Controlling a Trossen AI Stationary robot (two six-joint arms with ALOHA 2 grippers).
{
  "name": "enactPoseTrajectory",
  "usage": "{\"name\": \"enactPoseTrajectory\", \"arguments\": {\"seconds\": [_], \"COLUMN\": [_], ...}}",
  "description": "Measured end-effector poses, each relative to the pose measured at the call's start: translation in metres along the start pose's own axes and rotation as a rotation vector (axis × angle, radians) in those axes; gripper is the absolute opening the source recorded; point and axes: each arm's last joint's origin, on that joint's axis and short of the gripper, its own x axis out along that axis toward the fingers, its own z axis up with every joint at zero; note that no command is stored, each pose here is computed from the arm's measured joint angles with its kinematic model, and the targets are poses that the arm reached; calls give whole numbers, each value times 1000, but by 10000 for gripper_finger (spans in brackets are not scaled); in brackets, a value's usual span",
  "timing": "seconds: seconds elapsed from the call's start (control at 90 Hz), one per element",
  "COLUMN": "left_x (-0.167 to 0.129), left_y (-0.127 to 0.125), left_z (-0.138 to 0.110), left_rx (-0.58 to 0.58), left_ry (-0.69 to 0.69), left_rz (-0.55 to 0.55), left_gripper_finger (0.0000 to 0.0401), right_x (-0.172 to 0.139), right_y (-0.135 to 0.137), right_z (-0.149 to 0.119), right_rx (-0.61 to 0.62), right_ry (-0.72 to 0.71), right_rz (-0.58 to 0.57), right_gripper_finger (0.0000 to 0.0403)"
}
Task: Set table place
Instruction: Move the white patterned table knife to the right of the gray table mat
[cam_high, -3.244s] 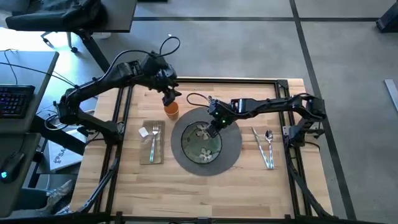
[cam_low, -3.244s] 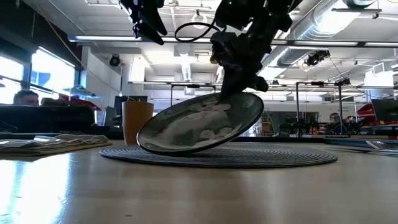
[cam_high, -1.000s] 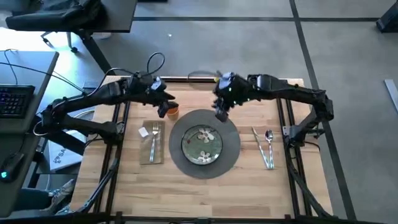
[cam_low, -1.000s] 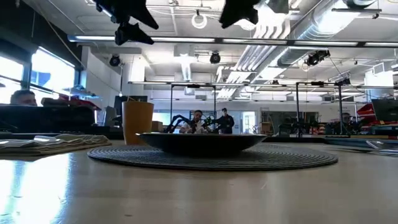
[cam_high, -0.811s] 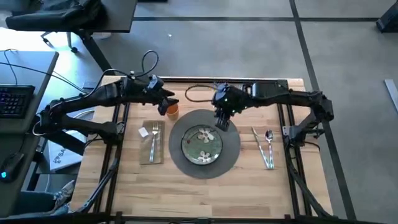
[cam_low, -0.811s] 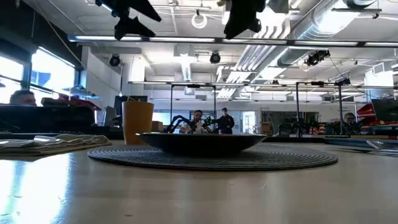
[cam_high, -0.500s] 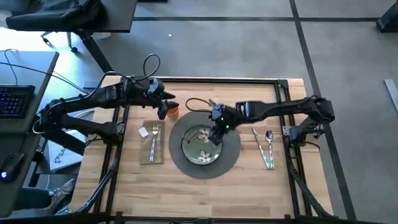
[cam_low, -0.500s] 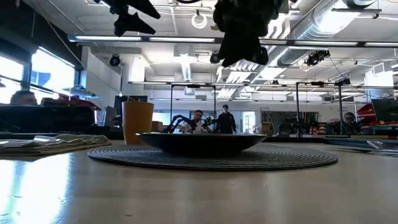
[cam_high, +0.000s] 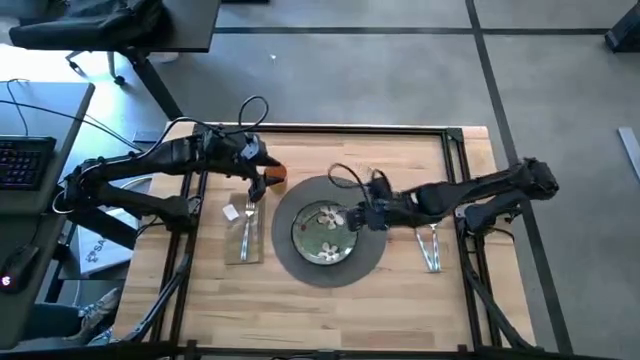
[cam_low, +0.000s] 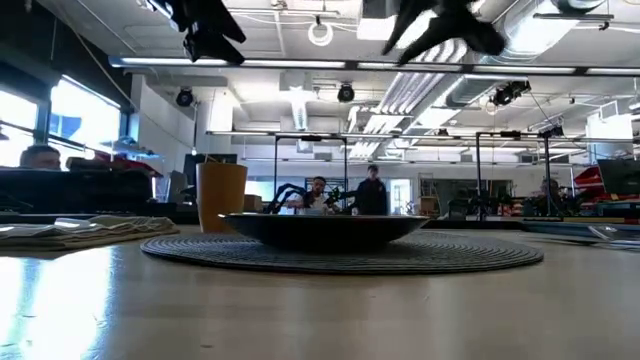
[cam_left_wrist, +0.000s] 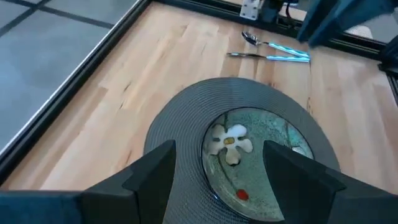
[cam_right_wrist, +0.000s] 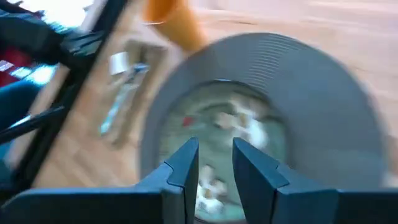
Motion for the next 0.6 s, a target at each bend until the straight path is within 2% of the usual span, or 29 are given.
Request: {"name": "enactPoseTrajectory", "arguments": {"seconds": [0.122, 0.256, 0.367, 0.489, 0.6], "left_x": [0, 0, 0, 0, 0], "left_y": [0, 0, 0, 1, 1], "left_z": [0, 0, 1, 1, 1], "left_rx": [14, 14, 8, -3, -19], "left_ry": [1, -2, -11, -13, -15], "left_rz": [0, 7, 10, 22, 32], "left_gripper_finger": [223, 223, 223, 223, 223], "right_x": [-17, -37, -51, -57, -55], "right_y": [-16, -37, -55, -73, -93], "right_z": [-23, -34, -21, 3, 22], "right_rx": [44, 154, 224, 152, 105], "right_ry": [26, -102, -168, -24, 83], "right_rz": [-130, -256, -348, -404, -401], "right_gripper_finger": [76, 76, 76, 76, 76]}}
